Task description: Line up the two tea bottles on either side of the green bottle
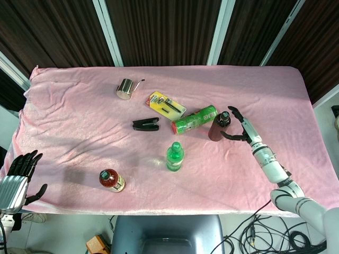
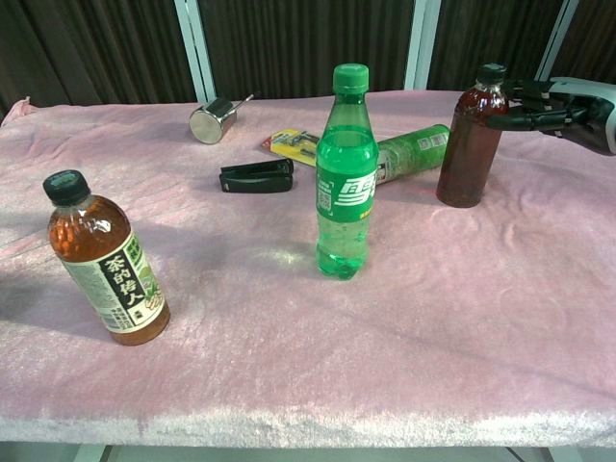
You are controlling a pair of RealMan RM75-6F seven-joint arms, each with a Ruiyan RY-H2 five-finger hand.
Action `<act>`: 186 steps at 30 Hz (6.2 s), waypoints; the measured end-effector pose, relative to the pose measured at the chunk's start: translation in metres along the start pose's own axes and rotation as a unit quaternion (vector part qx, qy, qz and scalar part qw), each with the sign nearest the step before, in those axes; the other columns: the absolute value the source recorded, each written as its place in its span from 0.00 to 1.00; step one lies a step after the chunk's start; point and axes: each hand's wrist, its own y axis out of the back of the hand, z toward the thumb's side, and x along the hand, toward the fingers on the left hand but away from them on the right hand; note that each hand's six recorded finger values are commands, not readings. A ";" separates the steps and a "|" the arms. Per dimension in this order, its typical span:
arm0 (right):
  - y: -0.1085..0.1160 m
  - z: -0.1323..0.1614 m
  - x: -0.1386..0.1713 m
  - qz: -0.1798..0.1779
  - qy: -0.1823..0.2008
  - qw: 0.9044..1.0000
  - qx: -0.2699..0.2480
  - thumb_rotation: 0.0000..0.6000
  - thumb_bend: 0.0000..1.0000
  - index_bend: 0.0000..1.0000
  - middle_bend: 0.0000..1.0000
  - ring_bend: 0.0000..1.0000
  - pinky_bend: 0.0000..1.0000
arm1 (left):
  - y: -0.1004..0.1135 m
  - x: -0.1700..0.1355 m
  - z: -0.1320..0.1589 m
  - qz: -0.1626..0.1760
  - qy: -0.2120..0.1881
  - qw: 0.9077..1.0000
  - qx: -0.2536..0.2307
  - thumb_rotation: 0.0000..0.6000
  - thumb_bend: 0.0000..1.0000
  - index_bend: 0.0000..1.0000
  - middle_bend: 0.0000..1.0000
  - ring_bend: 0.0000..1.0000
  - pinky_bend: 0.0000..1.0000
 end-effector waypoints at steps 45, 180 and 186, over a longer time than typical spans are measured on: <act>-0.042 0.020 -0.030 -0.055 0.041 0.998 0.013 1.00 0.33 0.99 0.68 0.61 0.65 | 0.005 -0.002 -0.005 0.002 0.011 1.000 -0.008 1.00 0.33 0.00 0.02 0.00 0.06; -0.006 0.014 0.281 -0.037 0.153 0.904 0.398 1.00 0.22 0.00 0.00 0.00 0.12 | -0.134 0.089 0.139 -0.092 -0.120 0.842 -0.517 1.00 0.56 0.74 0.83 0.62 0.62; -0.009 0.013 0.279 -0.030 0.150 0.904 0.399 1.00 0.22 0.00 0.00 0.00 0.12 | -0.113 0.115 0.149 -0.034 -0.128 0.843 -0.521 1.00 0.55 0.75 0.80 0.60 0.60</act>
